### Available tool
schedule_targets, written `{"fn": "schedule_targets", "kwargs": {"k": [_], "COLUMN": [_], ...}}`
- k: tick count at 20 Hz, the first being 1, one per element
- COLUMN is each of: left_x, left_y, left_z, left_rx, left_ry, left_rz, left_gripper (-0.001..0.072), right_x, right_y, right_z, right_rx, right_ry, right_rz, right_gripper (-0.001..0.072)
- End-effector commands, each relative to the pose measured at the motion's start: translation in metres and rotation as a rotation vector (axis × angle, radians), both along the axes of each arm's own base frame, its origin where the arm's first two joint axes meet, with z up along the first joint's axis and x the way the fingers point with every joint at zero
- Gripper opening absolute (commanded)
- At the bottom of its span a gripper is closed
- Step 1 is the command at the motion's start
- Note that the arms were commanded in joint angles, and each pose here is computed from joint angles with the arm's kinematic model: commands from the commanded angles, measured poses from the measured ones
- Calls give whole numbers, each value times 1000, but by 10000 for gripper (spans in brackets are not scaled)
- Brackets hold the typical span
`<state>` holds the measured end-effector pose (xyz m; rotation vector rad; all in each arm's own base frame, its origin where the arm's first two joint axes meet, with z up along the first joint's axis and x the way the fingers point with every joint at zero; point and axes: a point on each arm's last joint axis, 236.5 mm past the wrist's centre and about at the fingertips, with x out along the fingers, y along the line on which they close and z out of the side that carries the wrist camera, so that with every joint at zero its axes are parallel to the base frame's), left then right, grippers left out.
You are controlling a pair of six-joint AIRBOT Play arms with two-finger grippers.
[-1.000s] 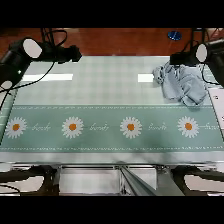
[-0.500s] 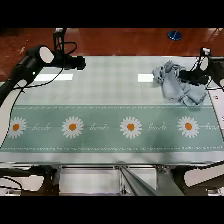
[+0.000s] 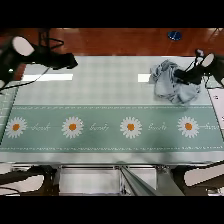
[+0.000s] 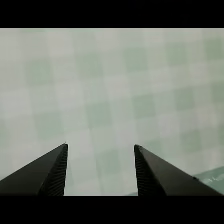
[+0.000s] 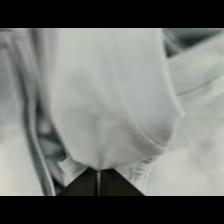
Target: Fold the shirts.
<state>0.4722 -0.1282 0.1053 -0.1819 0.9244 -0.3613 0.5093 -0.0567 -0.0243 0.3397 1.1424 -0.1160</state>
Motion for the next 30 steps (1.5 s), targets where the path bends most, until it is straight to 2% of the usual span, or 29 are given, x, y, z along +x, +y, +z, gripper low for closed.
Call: {"fn": "schedule_targets", "kwargs": {"k": [1, 3, 7, 12, 14, 18, 20, 25, 30], "left_x": [-56, -97, -159, -192, -183, -168, -172, -181, -188], "left_y": [3, -10, 5, 12, 23, 59, 60, 53, 40], "left_z": [56, 65, 15, -20, -10, 3, 0, -6, -8], "left_rx": [-65, -131, -146, -141, -139, -173, -189, -192, -214], "left_ry": [-47, -71, -61, -29, -65, -98, -69, -24, 3], "left_rz": [-44, -58, 15, 38, 78, 216, 222, 193, 155], "left_gripper": [507, 507, 507, 507, 507, 507, 507, 507, 507], "right_x": [22, 13, -47, -146, -173, -186, -188, -182, -187], "right_y": [27, 34, 76, 147, 169, 252, 305, 405, 478], "right_z": [136, 238, 398, 506, 490, 383, 318, 143, 54], "right_rx": [33, -7, -59, -77, -52, 118, 197, 317, 502], "right_ry": [-314, -520, -828, -1069, -994, -683, -570, -290, -106], "right_rz": [104, 144, 256, 436, 526, 743, 812, 782, 733], "right_gripper": [18, 18, 17, 17, 17, 18, 17, 18, 19]}}
